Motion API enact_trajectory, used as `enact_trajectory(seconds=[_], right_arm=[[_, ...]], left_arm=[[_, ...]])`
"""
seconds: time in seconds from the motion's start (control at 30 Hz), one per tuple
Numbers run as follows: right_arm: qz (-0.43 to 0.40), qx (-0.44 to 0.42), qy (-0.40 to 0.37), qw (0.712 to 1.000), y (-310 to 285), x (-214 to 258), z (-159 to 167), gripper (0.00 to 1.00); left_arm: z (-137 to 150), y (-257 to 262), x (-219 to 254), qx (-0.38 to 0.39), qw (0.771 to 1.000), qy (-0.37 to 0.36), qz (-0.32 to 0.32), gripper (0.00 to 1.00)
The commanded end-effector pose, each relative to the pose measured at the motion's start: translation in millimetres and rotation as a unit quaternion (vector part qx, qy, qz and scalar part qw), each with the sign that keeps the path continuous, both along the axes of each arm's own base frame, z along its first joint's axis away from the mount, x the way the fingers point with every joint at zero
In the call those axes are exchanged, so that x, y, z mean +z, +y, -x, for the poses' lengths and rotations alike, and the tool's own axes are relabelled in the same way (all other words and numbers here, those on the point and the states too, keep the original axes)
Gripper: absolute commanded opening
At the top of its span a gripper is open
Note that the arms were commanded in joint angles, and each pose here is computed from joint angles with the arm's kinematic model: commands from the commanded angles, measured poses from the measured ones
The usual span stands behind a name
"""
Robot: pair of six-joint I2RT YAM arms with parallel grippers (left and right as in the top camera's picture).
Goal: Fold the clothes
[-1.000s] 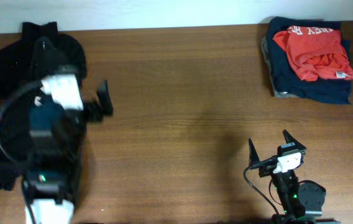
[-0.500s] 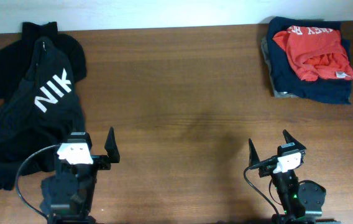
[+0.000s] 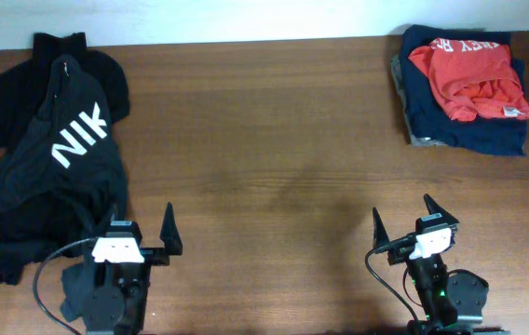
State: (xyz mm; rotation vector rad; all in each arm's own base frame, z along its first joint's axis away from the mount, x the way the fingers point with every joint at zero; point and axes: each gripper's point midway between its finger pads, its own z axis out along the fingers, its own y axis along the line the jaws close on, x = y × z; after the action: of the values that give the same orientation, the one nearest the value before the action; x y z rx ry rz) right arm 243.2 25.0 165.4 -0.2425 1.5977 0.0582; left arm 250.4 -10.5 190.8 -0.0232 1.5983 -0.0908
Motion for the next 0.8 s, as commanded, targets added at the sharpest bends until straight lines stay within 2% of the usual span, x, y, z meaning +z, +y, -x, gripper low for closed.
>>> enact_trajectory(seconds=[0.0,0.17,0.37,0.77], right_arm=[[-0.005,-0.004,0.003,1.000,-1,-2,0,0.99],[-0.005,-0.004,0.003,1.000,-1,-2,0,0.99],[-0.005,-0.004,0.003,1.000,-1,-2,0,0.99],[-0.005,-0.004,0.003,1.000,-1,-3,0,0.99]], left_arm=[[2,1,-6,0.003,1.000,-0.011,0.003,0.99],[4,1,-12,0.002,1.000,-0.019,0.004,0.99],[5,1,-35,0.003,1.000,0.027,0.002,0.99],[5,1,-34,0.002,1.000,0.026,-0.009,0.99]])
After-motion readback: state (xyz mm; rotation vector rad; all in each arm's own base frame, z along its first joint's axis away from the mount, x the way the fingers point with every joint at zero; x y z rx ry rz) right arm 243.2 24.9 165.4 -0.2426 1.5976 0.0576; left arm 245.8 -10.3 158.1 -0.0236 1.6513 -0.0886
